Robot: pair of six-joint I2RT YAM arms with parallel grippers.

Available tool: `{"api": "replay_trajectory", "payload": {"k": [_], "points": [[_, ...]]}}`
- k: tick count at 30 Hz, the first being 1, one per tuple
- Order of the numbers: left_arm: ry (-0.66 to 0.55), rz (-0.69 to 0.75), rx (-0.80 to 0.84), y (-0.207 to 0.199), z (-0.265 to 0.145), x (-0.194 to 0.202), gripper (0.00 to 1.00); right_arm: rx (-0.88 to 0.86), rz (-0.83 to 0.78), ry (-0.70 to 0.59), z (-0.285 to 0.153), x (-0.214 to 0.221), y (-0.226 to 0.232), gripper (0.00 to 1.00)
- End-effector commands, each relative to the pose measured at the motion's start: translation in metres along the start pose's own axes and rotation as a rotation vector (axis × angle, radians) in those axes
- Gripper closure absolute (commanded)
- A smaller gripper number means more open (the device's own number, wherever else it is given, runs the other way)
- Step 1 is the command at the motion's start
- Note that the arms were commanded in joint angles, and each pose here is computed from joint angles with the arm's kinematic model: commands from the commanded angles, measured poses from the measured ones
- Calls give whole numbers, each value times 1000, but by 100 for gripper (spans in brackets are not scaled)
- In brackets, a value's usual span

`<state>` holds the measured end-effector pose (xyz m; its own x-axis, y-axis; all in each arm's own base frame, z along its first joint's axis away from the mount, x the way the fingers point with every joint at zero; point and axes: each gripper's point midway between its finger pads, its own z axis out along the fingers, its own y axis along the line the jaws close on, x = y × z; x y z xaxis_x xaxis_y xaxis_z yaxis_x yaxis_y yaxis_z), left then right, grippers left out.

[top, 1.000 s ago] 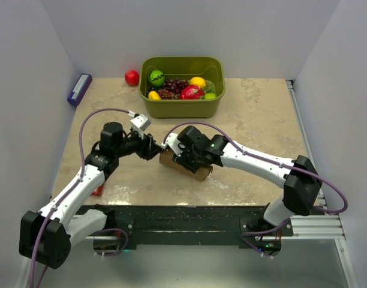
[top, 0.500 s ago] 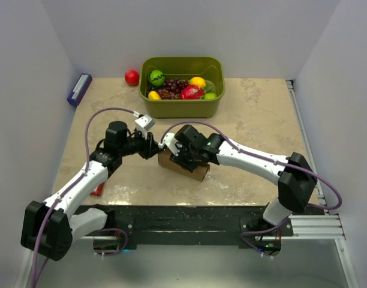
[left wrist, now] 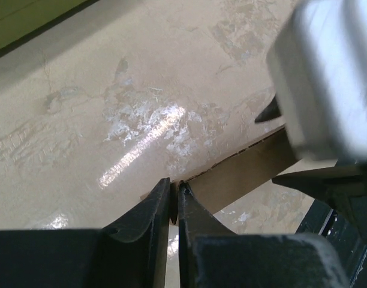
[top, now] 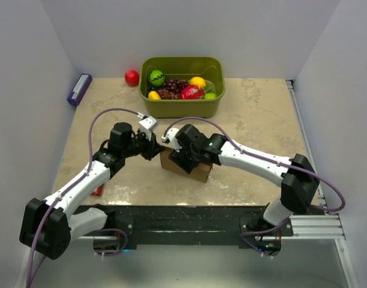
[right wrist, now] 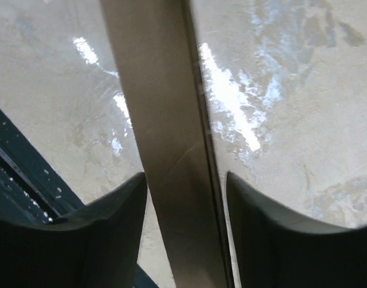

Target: Fold the paper box

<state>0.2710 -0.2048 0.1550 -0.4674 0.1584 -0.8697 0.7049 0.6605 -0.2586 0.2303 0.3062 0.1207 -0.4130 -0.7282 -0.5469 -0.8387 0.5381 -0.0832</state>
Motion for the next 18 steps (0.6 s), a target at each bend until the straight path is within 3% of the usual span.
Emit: {"api": "replay_trajectory", "payload": {"k": [1,4,8,18], "points": [[-24,44,-27,-1,0,-16,92,116,174,-153,-43,-32,-20,31],[-21,48,-42,-1,-1,-16,94,165,244,-162,-59,-29,-27,19],[-20,59,-50,-2,-1,-16,94,262,337,-180,-90,-18,-42,16],[-21,72,-69,-4,-2,-18,94,387,529,-149,-113,42,-70,23]]}}
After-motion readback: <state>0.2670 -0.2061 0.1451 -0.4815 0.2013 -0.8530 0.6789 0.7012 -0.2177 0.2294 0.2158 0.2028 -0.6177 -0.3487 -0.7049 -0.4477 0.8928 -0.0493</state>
